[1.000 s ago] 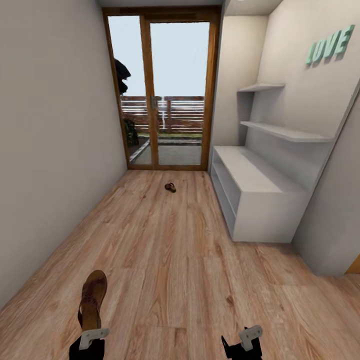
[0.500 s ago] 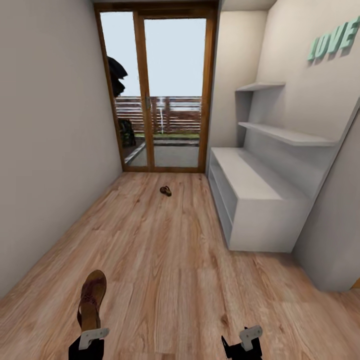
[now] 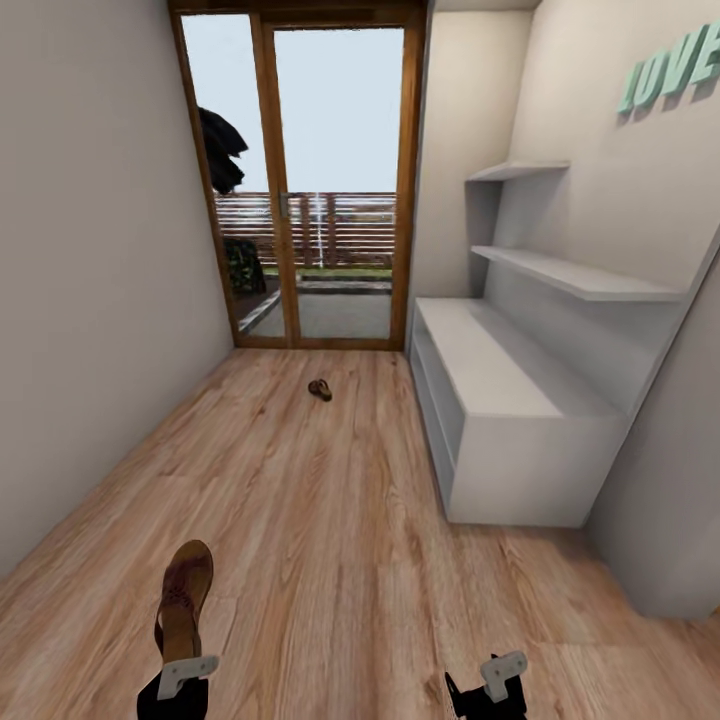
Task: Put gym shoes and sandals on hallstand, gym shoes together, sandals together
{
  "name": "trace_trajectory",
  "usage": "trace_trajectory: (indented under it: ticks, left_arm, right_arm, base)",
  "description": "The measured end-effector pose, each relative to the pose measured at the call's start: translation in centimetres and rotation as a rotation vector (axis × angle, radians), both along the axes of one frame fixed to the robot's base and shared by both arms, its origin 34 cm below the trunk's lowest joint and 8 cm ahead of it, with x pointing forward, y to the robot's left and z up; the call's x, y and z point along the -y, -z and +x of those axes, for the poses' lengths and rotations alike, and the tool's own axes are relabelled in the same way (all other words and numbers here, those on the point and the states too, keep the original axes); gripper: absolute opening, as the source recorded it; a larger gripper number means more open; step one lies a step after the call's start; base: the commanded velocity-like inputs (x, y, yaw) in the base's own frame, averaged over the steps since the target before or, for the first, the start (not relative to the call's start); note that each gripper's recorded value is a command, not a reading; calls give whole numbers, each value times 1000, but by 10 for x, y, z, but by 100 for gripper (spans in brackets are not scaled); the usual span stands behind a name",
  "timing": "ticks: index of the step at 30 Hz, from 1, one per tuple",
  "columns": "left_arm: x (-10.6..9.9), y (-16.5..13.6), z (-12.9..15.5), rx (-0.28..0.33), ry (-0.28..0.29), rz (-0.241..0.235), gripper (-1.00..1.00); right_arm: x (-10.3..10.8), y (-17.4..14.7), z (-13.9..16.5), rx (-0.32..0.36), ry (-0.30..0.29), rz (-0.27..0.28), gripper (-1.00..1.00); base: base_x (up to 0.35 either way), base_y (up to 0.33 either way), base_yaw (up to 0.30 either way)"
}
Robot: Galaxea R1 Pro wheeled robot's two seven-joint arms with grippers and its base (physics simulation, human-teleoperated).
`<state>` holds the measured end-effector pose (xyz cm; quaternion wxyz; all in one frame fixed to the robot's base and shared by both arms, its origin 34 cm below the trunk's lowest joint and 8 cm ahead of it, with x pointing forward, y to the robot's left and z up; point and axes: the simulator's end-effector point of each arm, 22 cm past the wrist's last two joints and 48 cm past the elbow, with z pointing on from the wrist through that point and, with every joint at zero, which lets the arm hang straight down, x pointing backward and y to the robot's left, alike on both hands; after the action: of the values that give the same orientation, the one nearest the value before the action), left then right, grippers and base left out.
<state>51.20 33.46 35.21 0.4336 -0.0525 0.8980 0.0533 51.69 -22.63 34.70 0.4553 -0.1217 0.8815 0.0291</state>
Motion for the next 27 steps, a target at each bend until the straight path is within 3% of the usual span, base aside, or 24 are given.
trace_trajectory:
  ticks: [27]
  left_arm:
    - [-1,0,0,0,-3,-1,-100]
  right_arm:
    - [2,1,-1,-2,1,-3,100]
  base:
    - [290,-188,0]
